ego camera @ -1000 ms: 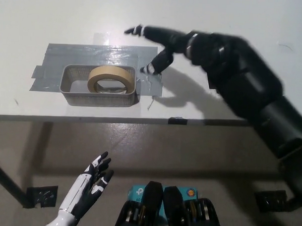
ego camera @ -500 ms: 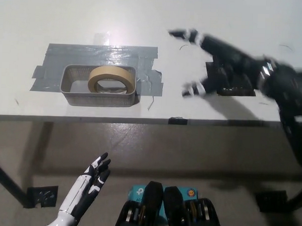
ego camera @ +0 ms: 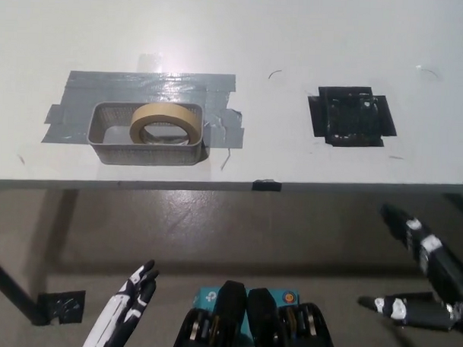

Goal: The robot picks the tape placed on the black area with right hand and places it in the small grey container.

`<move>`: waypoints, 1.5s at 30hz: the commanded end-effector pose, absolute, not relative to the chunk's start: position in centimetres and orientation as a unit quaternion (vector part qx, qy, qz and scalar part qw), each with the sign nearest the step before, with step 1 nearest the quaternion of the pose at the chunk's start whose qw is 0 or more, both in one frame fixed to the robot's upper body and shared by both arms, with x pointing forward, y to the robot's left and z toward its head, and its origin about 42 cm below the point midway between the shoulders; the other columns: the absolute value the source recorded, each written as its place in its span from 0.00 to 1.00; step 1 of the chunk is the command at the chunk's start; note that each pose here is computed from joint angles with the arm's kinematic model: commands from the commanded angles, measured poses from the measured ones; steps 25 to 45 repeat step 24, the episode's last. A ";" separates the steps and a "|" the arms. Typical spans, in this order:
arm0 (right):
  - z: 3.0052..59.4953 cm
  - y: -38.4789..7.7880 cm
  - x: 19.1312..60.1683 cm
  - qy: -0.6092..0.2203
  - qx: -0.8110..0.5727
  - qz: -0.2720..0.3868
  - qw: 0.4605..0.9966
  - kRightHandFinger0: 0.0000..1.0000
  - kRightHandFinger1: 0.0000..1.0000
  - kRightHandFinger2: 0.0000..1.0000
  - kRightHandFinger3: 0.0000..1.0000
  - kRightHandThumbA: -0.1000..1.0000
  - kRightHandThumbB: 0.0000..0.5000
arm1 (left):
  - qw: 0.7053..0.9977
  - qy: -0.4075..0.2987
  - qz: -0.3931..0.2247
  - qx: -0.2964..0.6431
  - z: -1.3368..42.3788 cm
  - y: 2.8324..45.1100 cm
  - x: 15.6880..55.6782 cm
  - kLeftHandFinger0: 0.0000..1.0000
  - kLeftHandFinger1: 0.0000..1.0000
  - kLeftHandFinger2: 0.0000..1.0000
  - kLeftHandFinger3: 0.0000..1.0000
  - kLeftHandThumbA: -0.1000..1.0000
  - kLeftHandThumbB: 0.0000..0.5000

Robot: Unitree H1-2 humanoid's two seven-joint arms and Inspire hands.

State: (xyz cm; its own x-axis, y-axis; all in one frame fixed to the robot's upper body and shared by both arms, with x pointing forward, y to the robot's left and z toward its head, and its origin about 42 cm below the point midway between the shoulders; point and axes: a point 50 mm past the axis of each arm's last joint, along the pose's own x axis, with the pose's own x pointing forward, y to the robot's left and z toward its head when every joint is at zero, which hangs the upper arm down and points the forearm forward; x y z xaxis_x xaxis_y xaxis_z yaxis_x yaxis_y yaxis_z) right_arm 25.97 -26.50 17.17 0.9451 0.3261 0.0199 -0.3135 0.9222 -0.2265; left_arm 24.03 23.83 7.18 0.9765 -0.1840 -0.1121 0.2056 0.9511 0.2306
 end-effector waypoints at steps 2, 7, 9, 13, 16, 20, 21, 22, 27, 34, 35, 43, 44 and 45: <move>13.1 -25.8 27.4 -0.067 -0.087 0.074 0.991 1.00 1.00 1.00 1.00 1.00 0.38 | 0.991 0.005 -0.076 0.113 7.8 24.2 23.3 1.00 1.00 1.00 1.00 0.94 0.30; 9.9 -24.9 28.6 -0.050 -0.081 0.071 0.993 1.00 1.00 1.00 1.00 1.00 0.32 | 0.990 -0.003 -0.073 0.117 8.2 24.4 24.3 1.00 1.00 1.00 1.00 0.94 0.31; 9.6 -24.5 28.7 -0.050 -0.079 0.077 0.993 1.00 1.00 1.00 1.00 1.00 0.32 | 0.991 -0.009 -0.068 0.119 8.4 24.7 24.7 1.00 1.00 1.00 1.00 0.94 0.31; 8.9 -24.0 28.6 -0.037 -0.071 0.087 0.993 1.00 1.00 1.00 1.00 1.00 0.42 | 0.991 -0.009 -0.066 0.117 8.7 25.1 24.9 1.00 1.00 1.00 1.00 0.95 0.33; 8.5 -23.9 28.5 -0.025 -0.056 0.092 0.994 1.00 1.00 1.00 1.00 1.00 0.47 | 0.991 -0.008 -0.062 0.121 8.8 25.3 25.2 1.00 1.00 1.00 1.00 0.95 0.36; 8.7 -23.8 28.9 -0.029 -0.065 0.098 0.993 1.00 1.00 1.00 1.00 1.00 0.43 | 0.992 -0.008 -0.059 0.113 9.0 25.4 25.6 1.00 1.00 1.00 1.00 0.94 0.35; 8.7 -23.8 28.9 -0.028 -0.067 0.100 0.992 1.00 1.00 1.00 1.00 1.00 0.43 | 0.992 -0.008 -0.058 0.114 9.0 25.5 25.6 1.00 1.00 1.00 1.00 0.94 0.35; 8.8 -23.7 29.0 -0.027 -0.066 0.101 0.992 1.00 1.00 1.00 1.00 1.00 0.44 | 0.992 -0.010 -0.057 0.114 9.1 25.5 25.6 1.00 1.00 1.00 1.00 0.94 0.33; 8.8 -23.6 29.0 -0.025 -0.063 0.100 0.993 1.00 1.00 1.00 1.00 1.00 0.44 | 0.992 -0.012 -0.056 0.112 9.0 25.6 25.7 1.00 1.00 1.00 1.00 0.93 0.34; 8.8 -23.6 29.0 -0.025 -0.063 0.100 0.993 1.00 1.00 1.00 1.00 1.00 0.44 | 0.992 -0.012 -0.056 0.112 9.0 25.6 25.7 1.00 1.00 1.00 1.00 0.93 0.34; 8.8 -23.6 29.0 -0.025 -0.063 0.100 0.993 1.00 1.00 1.00 1.00 1.00 0.44 | 0.992 -0.012 -0.056 0.112 9.0 25.6 25.7 1.00 1.00 1.00 1.00 0.93 0.34; 8.8 -23.6 29.0 -0.025 -0.063 0.100 0.993 1.00 1.00 1.00 1.00 1.00 0.44 | 0.992 -0.012 -0.056 0.112 9.0 25.6 25.7 1.00 1.00 1.00 1.00 0.93 0.34; 8.8 -23.6 29.0 -0.025 -0.063 0.100 0.993 1.00 1.00 1.00 1.00 1.00 0.44 | 0.992 -0.012 -0.056 0.112 9.0 25.6 25.7 1.00 1.00 1.00 1.00 0.93 0.34; 8.8 -23.6 29.0 -0.025 -0.063 0.100 0.993 1.00 1.00 1.00 1.00 1.00 0.44 | 0.992 -0.012 -0.056 0.112 9.0 25.6 25.7 1.00 1.00 1.00 1.00 0.93 0.34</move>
